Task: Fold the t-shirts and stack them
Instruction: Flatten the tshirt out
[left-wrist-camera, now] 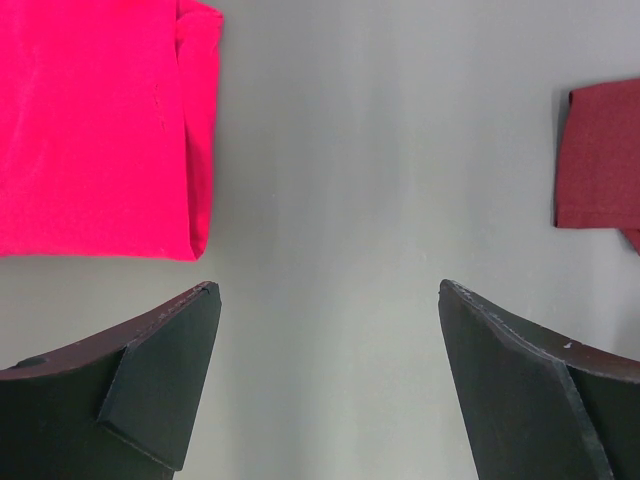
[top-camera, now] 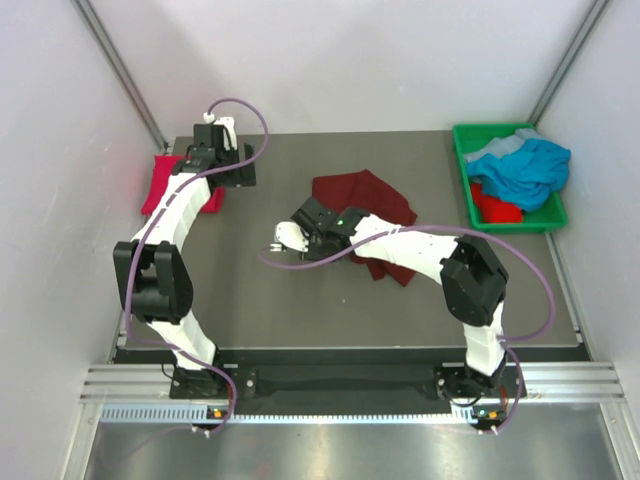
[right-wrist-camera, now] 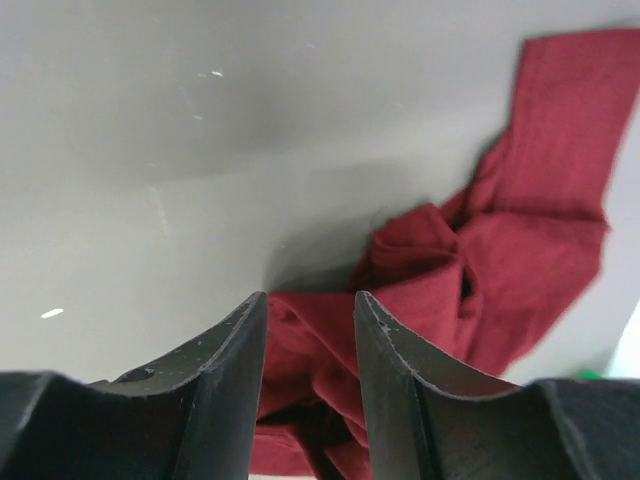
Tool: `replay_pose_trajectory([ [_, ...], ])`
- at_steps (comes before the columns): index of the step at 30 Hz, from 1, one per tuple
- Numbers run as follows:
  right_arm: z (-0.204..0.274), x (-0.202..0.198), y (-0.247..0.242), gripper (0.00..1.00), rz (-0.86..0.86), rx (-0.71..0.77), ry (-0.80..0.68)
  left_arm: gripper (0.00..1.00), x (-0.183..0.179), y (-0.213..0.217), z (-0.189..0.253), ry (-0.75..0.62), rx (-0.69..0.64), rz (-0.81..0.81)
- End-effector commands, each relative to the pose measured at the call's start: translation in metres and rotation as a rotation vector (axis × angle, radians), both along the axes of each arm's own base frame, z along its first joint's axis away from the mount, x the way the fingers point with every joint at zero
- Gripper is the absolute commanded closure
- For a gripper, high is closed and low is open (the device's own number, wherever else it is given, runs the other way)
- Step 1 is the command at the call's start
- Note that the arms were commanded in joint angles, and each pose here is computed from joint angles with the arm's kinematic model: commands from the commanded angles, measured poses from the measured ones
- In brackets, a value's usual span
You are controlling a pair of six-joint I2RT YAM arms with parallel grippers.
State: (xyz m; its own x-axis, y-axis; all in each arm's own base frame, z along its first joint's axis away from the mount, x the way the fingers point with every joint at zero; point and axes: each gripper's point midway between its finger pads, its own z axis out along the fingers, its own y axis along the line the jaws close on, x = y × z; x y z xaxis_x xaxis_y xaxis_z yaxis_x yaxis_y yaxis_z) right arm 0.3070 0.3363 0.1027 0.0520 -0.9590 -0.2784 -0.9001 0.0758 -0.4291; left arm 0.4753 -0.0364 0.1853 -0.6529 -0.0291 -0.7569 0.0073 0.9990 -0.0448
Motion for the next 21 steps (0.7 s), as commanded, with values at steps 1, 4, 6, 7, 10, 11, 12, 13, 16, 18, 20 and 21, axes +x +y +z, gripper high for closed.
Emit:
replay_pose_trajectory([
  [1, 0.027, 0.012, 0.001, 0.59, -0.029, 0.013, -0.126, 0.05, -0.002, 0.004, 0.022, -0.06, 0.0, 0.019],
  [4, 0.025, 0.018, -0.001, 0.61, -0.051, -0.014, -0.16, 0.05, -0.002, 0.003, 0.027, -0.07, -0.001, 0.018],
  [6, 0.027, 0.021, -0.002, 0.64, -0.062, -0.014, -0.181, 0.05, -0.002, 0.004, 0.028, -0.073, 0.0, 0.018],
  [7, 0.029, 0.024, -0.003, 0.64, -0.071, -0.021, -0.203, 0.05, -0.002, 0.004, 0.029, -0.074, 0.0, 0.018],
  [10, 0.03, 0.025, -0.005, 0.64, -0.076, -0.036, -0.213, 0.05, -0.002, 0.004, 0.028, -0.071, 0.001, 0.018],
  [11, 0.029, 0.024, -0.006, 0.65, -0.074, -0.042, -0.208, 0.05, -0.002, 0.004, 0.027, -0.069, -0.003, 0.017],
  [12, 0.029, 0.024, -0.007, 0.66, -0.076, -0.048, -0.206, 0.05, -0.002, 0.003, 0.027, -0.071, -0.005, 0.017],
  [13, 0.027, 0.023, -0.008, 0.66, -0.076, -0.053, -0.201, 0.05, -0.001, 0.002, 0.027, -0.071, -0.007, 0.016],
  [16, 0.026, 0.02, -0.009, 0.71, -0.073, -0.066, -0.19, 0.05, 0.0, 0.001, 0.027, -0.073, -0.014, 0.014],
  [18, 0.026, 0.018, -0.01, 0.77, -0.068, -0.077, -0.183, 0.05, 0.001, 0.001, 0.027, -0.072, -0.02, 0.014],
  [20, 0.025, 0.017, -0.01, 0.82, -0.068, -0.082, -0.182, 0.05, 0.001, 0.0, 0.028, -0.071, -0.021, 0.01],
  [21, 0.024, 0.015, -0.011, 0.85, -0.069, -0.088, -0.178, 0.05, 0.002, -0.001, 0.027, -0.068, -0.02, 0.009],
])
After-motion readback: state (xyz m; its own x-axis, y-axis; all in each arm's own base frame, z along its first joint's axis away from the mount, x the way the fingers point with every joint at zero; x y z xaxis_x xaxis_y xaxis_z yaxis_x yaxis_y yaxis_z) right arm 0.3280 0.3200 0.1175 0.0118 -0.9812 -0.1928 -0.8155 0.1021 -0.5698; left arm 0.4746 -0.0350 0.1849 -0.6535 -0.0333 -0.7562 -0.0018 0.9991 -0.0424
